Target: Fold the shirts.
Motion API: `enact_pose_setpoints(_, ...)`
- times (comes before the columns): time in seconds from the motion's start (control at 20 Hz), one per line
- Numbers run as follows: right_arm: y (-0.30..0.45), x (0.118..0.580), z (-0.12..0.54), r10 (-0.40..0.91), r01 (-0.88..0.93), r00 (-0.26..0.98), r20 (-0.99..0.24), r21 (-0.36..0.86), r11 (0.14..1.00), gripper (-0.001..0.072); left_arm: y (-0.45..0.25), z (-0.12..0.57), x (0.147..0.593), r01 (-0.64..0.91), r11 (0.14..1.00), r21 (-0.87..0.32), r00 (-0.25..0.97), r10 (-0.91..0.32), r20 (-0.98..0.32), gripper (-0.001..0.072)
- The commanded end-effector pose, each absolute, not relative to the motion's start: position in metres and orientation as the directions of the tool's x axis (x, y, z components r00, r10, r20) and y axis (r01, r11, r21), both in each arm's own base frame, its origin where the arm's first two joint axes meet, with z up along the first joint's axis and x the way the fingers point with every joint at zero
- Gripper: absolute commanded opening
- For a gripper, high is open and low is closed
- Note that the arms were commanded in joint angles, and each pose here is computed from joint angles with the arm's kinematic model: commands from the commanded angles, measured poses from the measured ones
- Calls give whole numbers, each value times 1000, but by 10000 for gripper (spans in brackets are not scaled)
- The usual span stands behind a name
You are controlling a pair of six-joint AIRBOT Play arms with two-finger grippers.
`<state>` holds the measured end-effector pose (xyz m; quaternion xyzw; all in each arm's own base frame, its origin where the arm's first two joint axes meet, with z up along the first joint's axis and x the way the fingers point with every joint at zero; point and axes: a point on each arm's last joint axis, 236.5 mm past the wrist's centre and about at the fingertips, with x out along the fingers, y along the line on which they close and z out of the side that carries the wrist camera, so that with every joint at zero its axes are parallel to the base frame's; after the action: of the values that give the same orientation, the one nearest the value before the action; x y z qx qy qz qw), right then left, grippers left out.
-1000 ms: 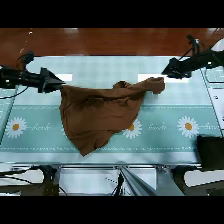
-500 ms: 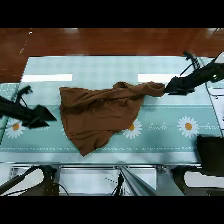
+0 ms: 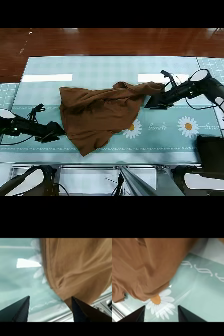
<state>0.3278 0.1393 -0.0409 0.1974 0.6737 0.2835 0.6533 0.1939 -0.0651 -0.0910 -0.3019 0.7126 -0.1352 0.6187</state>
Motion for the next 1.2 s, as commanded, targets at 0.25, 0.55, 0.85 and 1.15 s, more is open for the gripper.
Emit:
enact_pose_setpoints(0.25, 152, 331, -42, 666, -81, -43, -745, 667, 741, 506, -103, -120, 219, -200, 796, -571, -7, -584, -812, 428)
enact_pose_setpoints(0.55, 184, 320, -68, 605, -157, -46, -795, 604, 781, 507, -112, -126, 202, -181, 793, -582, -107, -604, -790, 22)
enact_pose_setpoints(0.85, 193, 316, -71, 584, -167, -58, -809, 585, 794, 623, -112, -105, 222, -108, 790, -604, -69, -612, -788, 22)
enact_pose_setpoints(1.15, 198, 307, -91, 526, -133, -53, -849, 528, 839, 617, -114, -86, 249, -73, 779, -623, -8, -625, -781, 21)
